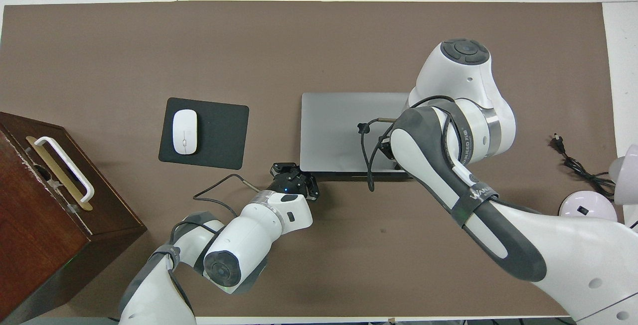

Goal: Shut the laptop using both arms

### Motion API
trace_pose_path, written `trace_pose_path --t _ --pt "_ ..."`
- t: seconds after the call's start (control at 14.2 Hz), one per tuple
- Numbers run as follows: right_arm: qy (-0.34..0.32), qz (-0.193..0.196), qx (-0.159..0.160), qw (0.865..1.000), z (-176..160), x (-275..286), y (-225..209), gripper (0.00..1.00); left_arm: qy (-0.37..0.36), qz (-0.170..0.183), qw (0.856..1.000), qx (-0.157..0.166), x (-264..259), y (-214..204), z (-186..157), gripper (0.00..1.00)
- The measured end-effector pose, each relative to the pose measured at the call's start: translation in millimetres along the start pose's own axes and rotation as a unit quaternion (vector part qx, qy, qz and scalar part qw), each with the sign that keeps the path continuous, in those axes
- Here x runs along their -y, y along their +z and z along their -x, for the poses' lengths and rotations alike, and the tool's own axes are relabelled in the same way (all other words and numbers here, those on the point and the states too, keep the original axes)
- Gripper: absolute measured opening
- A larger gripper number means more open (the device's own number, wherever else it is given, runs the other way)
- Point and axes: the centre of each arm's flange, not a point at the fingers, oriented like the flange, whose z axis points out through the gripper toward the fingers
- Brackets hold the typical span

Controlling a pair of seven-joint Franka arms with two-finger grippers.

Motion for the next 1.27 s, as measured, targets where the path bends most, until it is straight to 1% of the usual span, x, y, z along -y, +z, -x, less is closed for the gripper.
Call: trace_pose_path --t 0.21,0.35,0.49,0.71,0.85,0.92,0.99,1.13,1.27 --pt "0.001 -0.001 -0.002 1.0 2 1 -6 0.01 0.0 -0.001 1.0 0.0 1 0 0 0.01" --pt "0.011 0.0 -0.001 1.0 9 2 -27 0.01 -0.001 -0.001 1.0 0.0 1 0 0 0.01" --pt "0.019 -0.002 -0.004 1.0 28 5 -73 0.01 -0.001 -0.001 1.0 0.0 1 0 0 0.01" --pt "0.016 -0.014 -0.017 1.0 77 -2 -167 0.01 -0.001 -0.001 1.0 0.0 1 0 0 0.01" --pt "0.025 -0.018 -0.031 0.999 107 -30 -221 0.01 -0.002 -0.001 1.0 0.0 2 0 0 0.01" --pt "0.026 -0.02 -0.04 0.999 118 -52 -243 0.01 -0.007 -0.003 1.0 0.0 4 0 0 0.01" --pt "0.017 -0.018 -0.055 0.998 125 -78 -261 0.01 -0.018 -0.004 1.0 0.0 6 0 0 0.01" --pt "-0.014 0.003 -0.092 0.996 133 -134 -289 0.01 -0.046 -0.006 0.999 0.0 8 0 0 0.01" --pt "-0.037 0.019 -0.115 0.992 134 -182 -304 0.01 -0.068 -0.007 0.998 -0.001 10 0 0 0.01"
